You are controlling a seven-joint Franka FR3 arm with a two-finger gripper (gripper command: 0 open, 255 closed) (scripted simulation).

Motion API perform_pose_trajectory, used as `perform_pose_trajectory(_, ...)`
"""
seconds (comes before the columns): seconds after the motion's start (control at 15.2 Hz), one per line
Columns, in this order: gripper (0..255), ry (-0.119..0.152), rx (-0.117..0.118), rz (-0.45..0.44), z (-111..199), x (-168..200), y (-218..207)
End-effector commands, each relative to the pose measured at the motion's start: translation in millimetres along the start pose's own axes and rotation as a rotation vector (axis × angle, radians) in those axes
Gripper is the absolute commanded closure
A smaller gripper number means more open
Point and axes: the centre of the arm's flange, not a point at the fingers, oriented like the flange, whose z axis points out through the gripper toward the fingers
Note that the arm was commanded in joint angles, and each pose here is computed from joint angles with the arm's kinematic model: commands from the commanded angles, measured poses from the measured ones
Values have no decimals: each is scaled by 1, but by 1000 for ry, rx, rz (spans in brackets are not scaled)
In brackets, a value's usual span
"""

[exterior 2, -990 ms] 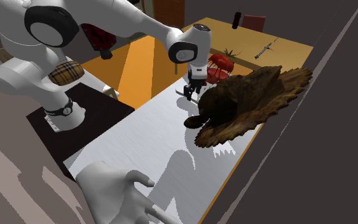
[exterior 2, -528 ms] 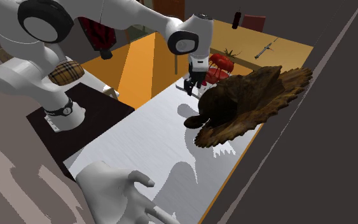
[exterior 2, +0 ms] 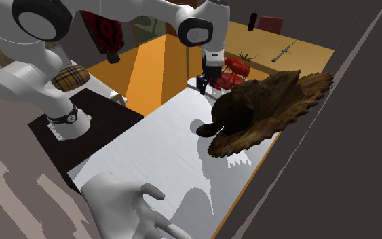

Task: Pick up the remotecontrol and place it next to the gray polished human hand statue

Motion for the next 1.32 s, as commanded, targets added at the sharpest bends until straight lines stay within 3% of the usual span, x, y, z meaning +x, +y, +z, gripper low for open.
perform_pose_trajectory(0.0, 255, 0, 0, 0, -10, 0, 0)
perform_pose_trajectory(1.06, 255, 0, 0, 0, -92, -1, 2)
perform_pose_trajectory(1.25, 255, 0, 0, 0, -92, -4, 41)
